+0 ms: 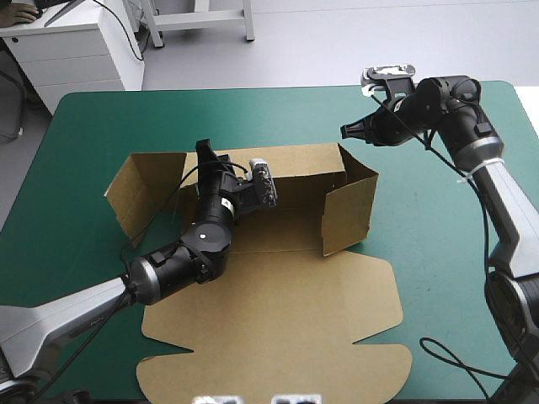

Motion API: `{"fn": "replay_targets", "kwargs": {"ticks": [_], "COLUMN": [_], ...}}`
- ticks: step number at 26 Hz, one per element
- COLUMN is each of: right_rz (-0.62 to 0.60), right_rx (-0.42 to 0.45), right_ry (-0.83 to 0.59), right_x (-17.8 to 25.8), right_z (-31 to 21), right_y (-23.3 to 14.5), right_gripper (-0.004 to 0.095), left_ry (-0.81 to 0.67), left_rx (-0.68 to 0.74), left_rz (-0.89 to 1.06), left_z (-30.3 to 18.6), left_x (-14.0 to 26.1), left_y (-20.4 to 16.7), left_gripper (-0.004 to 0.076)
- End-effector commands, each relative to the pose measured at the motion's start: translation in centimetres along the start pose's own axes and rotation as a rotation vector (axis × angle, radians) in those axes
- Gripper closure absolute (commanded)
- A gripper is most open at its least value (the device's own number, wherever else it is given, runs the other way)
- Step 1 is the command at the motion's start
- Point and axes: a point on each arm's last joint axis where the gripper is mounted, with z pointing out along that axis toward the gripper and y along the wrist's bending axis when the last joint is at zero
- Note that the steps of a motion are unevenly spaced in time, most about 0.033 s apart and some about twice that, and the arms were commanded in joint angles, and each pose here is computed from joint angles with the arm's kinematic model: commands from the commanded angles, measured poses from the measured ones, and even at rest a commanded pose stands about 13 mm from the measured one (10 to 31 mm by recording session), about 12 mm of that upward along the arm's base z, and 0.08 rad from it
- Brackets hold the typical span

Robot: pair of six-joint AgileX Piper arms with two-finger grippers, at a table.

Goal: Fold the box

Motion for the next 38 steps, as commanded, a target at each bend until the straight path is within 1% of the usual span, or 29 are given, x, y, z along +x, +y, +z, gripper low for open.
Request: {"fn": "replay_targets", "kwargs": {"ticks": [1,7,11,17,21,25,30,32,34,36,38], "right_rz": [-0.013,-0.038,-0.044,-0.056,-0.079,-0.158,-0.207,-0.258,-0.31,-0.345,-0.362], "right_rx": [-0.057,-0.097,-0.155,-0.148,-0.145,-0.171,-0.159,-0.158,-0.166,-0.187,-0.21], "right_ry": [-0.07,0.015,0.002,0.001,-0.067,-0.132,-0.248,-0.289,-0.318,-0.326,-0.313], "right_x": [-0.7,0.2,0.9,3.2,5.2,7.4,10.1,11.4,12.5,13.4,13.6], "right_z": [-2.7,-2.5,-2.8,-2.5,-3.5,-3.6,-3.1,-3.1,-3.2,-3.2,-3.2], "right_y": [0.4,0.8,1.4,1.2,1.3,1.6,1.4,1.4,1.6,1.8,2.0], "right_gripper": [0.0927,0.0927,0.0926,0.0926,0.0926,0.0926,0.0927,0.0916,0.0844,0.0674,0.0533], "left_ry": [0.007,0.004,0.005,0.006,0.01,-0.001,0.003,0.001,0.001,0.001,0.001], "left_rx": [-0.061,-0.059,-0.06,-0.063,-0.066,-0.06,-0.062,-0.061,-0.061,-0.061,-0.061], "left_rz": [-0.059,-0.056,-0.051,-0.049,-0.048,-0.053,-0.045,-0.045,-0.045,-0.045,-0.045], "left_z": [-0.7,-0.7,-0.7,-0.7,-0.7,-0.7,-0.7,-0.7,-0.7,-0.7,-0.7], "left_x": [0.1,0.1,0.1,0.1,0.1,0.0,0.1,0.0,0.0,0.0,0.0], "left_y": [1.8,1.7,1.7,1.7,1.8,1.7,1.7,1.7,1.7,1.7,1.7], "left_gripper": [0.0708,0.0708,0.0708,0.0708,0.0708,0.0708,0.0708,0.0708,0.0708,0.0708,0.0708]}}
